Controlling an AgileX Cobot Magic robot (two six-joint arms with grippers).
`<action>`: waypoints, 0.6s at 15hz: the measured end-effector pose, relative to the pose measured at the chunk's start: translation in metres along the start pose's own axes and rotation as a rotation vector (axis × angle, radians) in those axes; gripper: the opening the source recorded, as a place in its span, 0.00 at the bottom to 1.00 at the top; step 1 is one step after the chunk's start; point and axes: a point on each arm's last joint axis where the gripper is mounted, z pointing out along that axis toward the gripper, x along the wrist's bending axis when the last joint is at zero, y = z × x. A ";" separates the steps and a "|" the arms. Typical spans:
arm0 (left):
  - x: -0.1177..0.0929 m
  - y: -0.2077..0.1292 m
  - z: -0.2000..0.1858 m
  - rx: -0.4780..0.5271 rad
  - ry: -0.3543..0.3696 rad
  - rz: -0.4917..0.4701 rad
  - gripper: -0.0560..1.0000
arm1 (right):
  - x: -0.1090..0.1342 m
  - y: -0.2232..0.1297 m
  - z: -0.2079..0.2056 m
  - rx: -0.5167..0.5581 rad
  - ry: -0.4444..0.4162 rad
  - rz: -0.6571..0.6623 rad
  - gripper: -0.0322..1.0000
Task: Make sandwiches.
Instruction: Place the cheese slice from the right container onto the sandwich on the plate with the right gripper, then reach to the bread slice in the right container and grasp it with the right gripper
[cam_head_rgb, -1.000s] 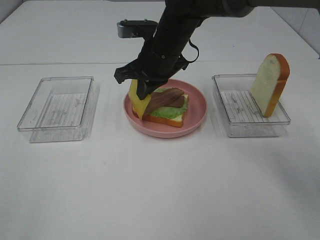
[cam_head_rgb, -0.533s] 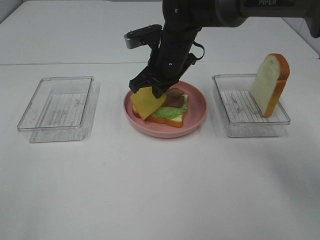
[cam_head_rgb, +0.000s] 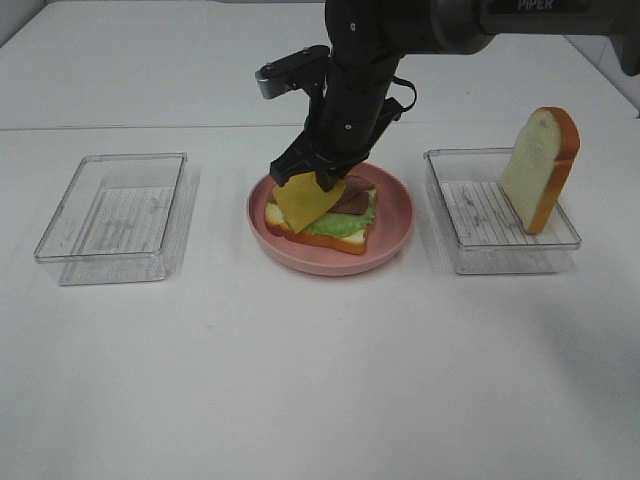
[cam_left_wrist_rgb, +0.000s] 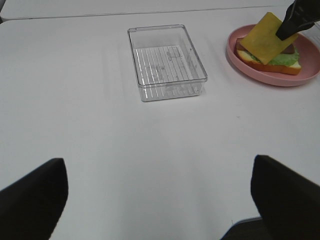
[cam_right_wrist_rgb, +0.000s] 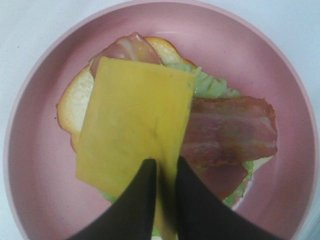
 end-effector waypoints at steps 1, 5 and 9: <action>0.000 0.000 0.000 0.000 0.000 0.000 0.91 | 0.000 0.000 0.000 0.000 0.000 0.002 0.29; 0.000 0.000 0.000 0.000 0.000 0.000 0.91 | -0.001 -0.001 0.000 0.015 -0.007 -0.002 0.93; 0.000 0.000 0.000 0.000 0.000 0.000 0.91 | -0.004 0.005 -0.037 -0.001 -0.021 -0.002 0.98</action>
